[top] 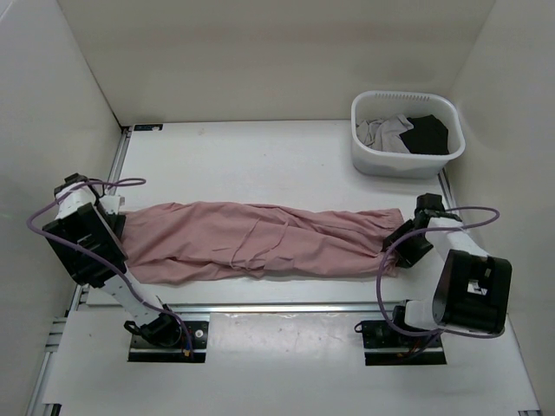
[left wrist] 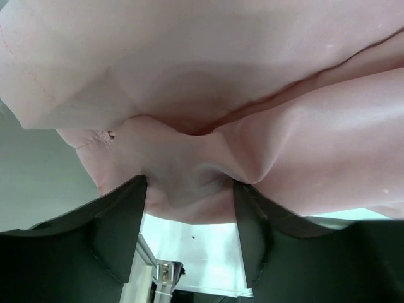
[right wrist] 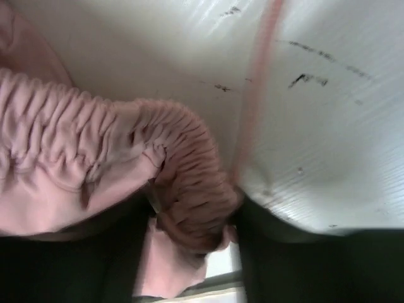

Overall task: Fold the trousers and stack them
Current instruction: Fold the trousers

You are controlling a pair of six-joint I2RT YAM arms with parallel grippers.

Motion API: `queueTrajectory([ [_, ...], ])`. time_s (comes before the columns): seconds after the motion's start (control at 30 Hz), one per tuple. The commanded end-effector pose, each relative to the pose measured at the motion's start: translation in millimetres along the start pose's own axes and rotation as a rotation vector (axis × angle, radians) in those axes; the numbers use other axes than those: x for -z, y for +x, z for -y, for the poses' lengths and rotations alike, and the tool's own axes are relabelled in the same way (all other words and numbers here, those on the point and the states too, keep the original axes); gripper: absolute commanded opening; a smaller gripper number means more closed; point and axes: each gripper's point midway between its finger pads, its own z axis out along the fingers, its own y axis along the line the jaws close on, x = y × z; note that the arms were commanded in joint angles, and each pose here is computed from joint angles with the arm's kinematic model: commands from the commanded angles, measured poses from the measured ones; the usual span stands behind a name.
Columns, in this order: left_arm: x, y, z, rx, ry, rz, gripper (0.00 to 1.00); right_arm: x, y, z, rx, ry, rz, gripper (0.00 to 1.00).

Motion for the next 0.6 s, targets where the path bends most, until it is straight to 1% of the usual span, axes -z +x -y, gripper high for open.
queueTrajectory([
  [0.0, 0.0, 1.2, -9.6, 0.020, -0.039, 0.000, 0.64, 2.8, -6.1, -18.5, -0.059, -0.049, -0.024, 0.47],
  [0.03, 0.0, 1.2, -9.6, 0.020, -0.039, 0.000, 0.56, 5.6, -12.3, -11.9, -0.064, -0.017, -0.007, 0.32],
  [0.07, -2.2, 4.8, -12.7, 0.018, -0.047, -0.008, 0.46, 13.0, -13.8, -4.2, -0.052, 0.025, 0.007, 0.03],
  [0.1, -4.4, 7.5, -10.3, 0.017, -0.040, -0.016, 0.35, 24.3, -31.2, 5.9, -0.024, 0.068, 0.095, 0.00],
  [0.13, -4.1, 8.5, -11.9, 0.008, -0.047, -0.022, 0.15, 41.7, -51.1, 1.0, -0.009, 0.058, 0.170, 0.00],
  [0.2, -6.6, 11.4, -13.7, 0.009, -0.047, -0.024, 0.14, 72.1, -72.4, -2.4, 0.033, 0.062, 0.277, 0.00],
  [0.23, -6.6, 11.4, -13.7, 0.009, -0.047, -0.024, 0.14, 82.6, -81.4, -6.5, 0.048, 0.058, 0.309, 0.00],
  [0.27, -6.2, 12.6, -15.5, 0.000, -0.055, -0.031, 0.14, 97.8, -92.4, -16.2, 0.055, 0.027, 0.354, 0.00],
  [0.37, -4.0, 7.4, -20.5, -0.007, -0.064, -0.020, 0.14, 96.5, -94.7, -30.0, 0.063, -0.037, 0.349, 0.00],
  [0.4, -2.1, 5.2, -22.5, -0.006, -0.069, -0.014, 0.14, 81.5, -89.4, -24.7, 0.054, -0.017, 0.319, 0.00],
  [0.47, -4.3, 6.5, -23.1, -0.007, -0.071, -0.026, 0.14, 65.2, -84.2, -19.1, 0.047, -0.009, 0.287, 0.01],
  [0.5, -7.0, 9.2, -20.5, -0.011, -0.057, -0.044, 0.14, 53.3, -81.0, -17.4, 0.039, -0.015, 0.257, 0.22],
  [0.53, -8.8, 11.4, -18.4, -0.012, -0.051, -0.051, 0.17, 38.9, -76.8, -16.8, 0.032, -0.041, 0.234, 0.48],
  [0.57, -8.8, 11.5, -18.4, -0.012, -0.051, -0.051, 0.22, 31.5, -76.9, -16.5, 0.014, -0.067, 0.217, 0.70],
])
